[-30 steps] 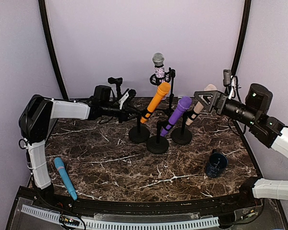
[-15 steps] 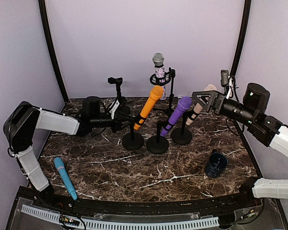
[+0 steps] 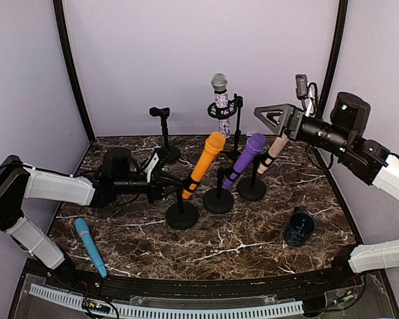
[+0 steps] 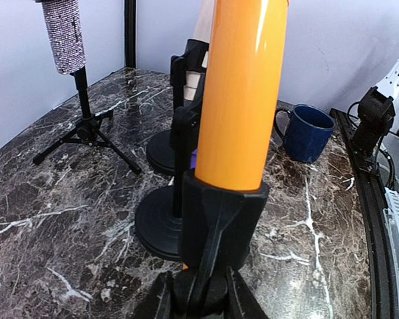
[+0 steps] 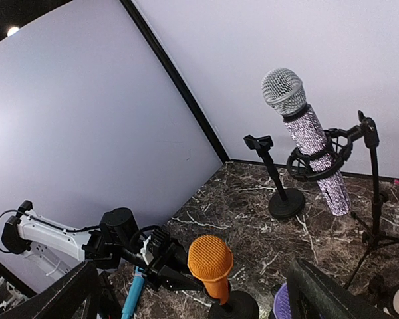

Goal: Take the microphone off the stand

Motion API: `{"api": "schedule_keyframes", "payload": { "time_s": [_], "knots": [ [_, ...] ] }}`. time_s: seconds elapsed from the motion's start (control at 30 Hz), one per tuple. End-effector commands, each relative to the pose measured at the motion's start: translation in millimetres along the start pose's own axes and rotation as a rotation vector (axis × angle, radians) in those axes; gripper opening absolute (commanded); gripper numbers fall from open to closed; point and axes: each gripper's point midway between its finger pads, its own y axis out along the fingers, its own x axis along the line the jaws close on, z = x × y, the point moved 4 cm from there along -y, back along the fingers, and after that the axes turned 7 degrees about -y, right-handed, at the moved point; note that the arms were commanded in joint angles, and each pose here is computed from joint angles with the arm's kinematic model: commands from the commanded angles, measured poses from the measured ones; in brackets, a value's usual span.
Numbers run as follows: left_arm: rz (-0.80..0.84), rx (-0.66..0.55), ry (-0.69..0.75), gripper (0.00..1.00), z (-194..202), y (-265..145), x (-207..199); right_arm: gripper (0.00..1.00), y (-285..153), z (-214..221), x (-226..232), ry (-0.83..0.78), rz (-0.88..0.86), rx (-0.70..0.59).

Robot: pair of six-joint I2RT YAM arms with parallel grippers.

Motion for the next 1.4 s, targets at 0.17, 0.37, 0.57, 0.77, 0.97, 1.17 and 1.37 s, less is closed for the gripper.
{"api": "schedule_keyframes", "payload": {
  "time_s": [0.17,0.37,0.57,0.77,0.97,1.17,1.37],
  "knots": [
    [0.059,-0.044,-0.009,0.0,-5,-14,-52,0.99,31,-4,22,0.021,0.039,0.072],
    [0.047,-0.015,-0.008,0.0,7,-12,-65,0.99,60,26,36,0.03,0.118,0.155],
    [0.024,-0.011,0.002,0.0,13,-11,-65,0.99,76,58,42,0.036,0.23,0.208],
    [0.03,-0.008,0.001,0.0,15,-10,-66,0.99,83,73,41,0.065,0.255,0.214],
    [0.023,-0.006,-0.008,0.0,16,-10,-66,0.97,95,96,51,0.1,0.21,0.257],
    [0.022,-0.004,-0.008,0.0,16,-9,-66,0.95,99,106,53,0.106,0.21,0.28],
    [0.027,0.001,-0.009,0.0,16,-8,-68,0.84,101,112,53,0.105,0.22,0.29]
  ]
}}
